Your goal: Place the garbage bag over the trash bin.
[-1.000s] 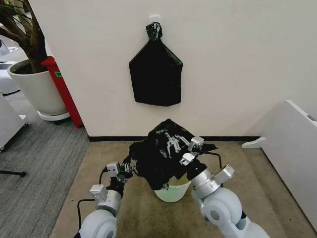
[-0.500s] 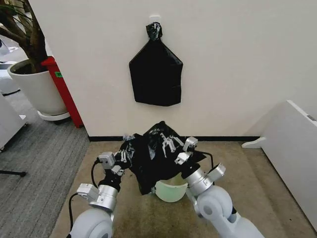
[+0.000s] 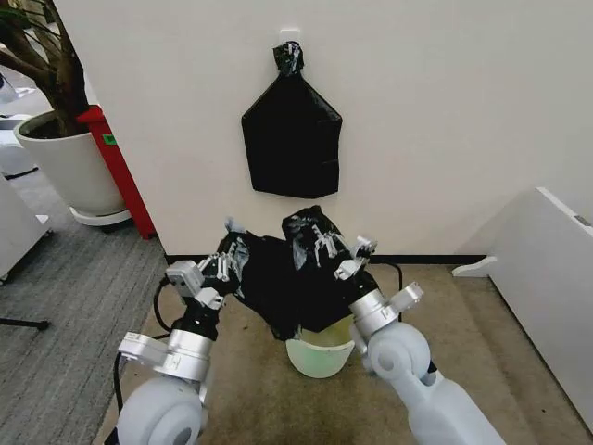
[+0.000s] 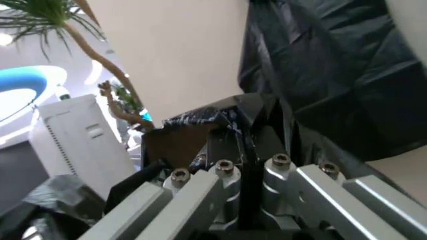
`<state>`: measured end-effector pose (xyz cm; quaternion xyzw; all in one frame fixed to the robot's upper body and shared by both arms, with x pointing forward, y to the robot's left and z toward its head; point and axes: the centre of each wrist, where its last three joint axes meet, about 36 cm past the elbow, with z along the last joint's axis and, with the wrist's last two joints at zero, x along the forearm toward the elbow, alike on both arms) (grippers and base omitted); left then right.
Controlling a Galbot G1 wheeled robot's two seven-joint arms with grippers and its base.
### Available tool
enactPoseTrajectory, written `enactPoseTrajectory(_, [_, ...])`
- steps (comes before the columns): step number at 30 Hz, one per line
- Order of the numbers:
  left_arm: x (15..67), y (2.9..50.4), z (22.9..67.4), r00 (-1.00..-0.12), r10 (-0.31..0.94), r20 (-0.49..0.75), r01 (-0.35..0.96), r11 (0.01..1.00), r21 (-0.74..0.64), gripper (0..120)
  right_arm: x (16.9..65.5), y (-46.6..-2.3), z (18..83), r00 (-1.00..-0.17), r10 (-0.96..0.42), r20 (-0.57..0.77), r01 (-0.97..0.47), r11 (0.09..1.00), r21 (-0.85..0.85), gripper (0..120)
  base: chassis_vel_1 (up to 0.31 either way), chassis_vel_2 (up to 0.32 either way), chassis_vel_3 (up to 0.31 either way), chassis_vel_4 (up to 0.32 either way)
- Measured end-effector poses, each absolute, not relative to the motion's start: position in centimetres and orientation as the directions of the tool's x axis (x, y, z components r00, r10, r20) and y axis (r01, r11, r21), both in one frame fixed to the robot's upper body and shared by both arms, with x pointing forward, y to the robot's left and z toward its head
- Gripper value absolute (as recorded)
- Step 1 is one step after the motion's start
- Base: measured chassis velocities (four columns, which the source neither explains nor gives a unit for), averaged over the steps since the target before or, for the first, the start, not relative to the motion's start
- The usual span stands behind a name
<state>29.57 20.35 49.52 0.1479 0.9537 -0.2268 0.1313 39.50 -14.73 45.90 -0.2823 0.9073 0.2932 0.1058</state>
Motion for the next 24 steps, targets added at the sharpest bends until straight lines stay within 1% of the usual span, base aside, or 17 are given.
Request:
enactPoseTrajectory(5, [30.0, 20.3, 49.6, -0.909, 0.232, -0.346, 0.364, 0.846, -0.39, 0, 40.0, -15.2, 46.4, -0.819, -0.436, -0.372, -0.571, 0.681, 0.459, 0, 0.0, 0.0, 0.0, 0.0])
enactPoseTrajectory(8, [30.1, 20.4, 49.6, -0.904, 0.238, -0.355, 0.372, 0.845, -0.383, 0, 40.3, -15.3, 46.6, -0.811, -0.441, -0.384, -0.582, 0.673, 0.457, 0, 0.0, 0.0, 0.0, 0.0])
enactPoseTrajectory(11, [30.1, 20.5, 49.6, -0.896, 0.24, -0.373, 0.382, 0.845, -0.373, 0, 40.7, -14.7, 46.5, -0.778, -0.471, -0.416, -0.628, 0.613, 0.48, 0, 0.0, 0.0, 0.0, 0.0])
enactPoseTrajectory(12, [30.1, 20.5, 49.6, -0.896, 0.24, -0.373, 0.382, 0.845, -0.373, 0, 40.7, -14.7, 46.5, -0.778, -0.471, -0.416, -0.628, 0.613, 0.48, 0, 0.0, 0.0, 0.0, 0.0])
enactPoseTrajectory(15, [30.2, 20.5, 49.5, -0.892, 0.23, -0.389, 0.381, 0.845, -0.374, 0, 40.1, -12.7, 46.1, -0.761, -0.489, -0.427, -0.647, 0.521, 0.556, 0, 0.0, 0.0, 0.0, 0.0])
enactPoseTrajectory(18, [30.3, 20.5, 49.5, -0.889, 0.224, -0.399, 0.38, 0.847, -0.372, 0, 40.1, -11.1, 46.4, -0.765, -0.466, -0.444, -0.638, 0.459, 0.618, 0, 0.0, 0.0, 0.0, 0.0])
enactPoseTrajectory(19, [30.3, 20.5, 49.5, -0.889, 0.224, -0.399, 0.38, 0.847, -0.372, 0, 40.1, -11.1, 46.4, -0.765, -0.466, -0.444, -0.638, 0.459, 0.618, 0, 0.0, 0.0, 0.0, 0.0])
enactPoseTrajectory(21, [30.3, 20.6, 49.7, -0.887, 0.222, -0.405, 0.381, 0.848, -0.369, 0, 40.4, -10.2, 46.9, -0.762, -0.449, -0.466, -0.641, 0.422, 0.641, 0, 0.0, 0.0, 0.0, 0.0])
enactPoseTrajectory(24, [30.3, 20.8, 49.8, -0.882, 0.218, -0.417, 0.381, 0.851, -0.362, 0, 41.4, -10.1, 47.7, -0.741, -0.449, -0.499, -0.666, 0.401, 0.629, 0, 0.0, 0.0, 0.0, 0.0])
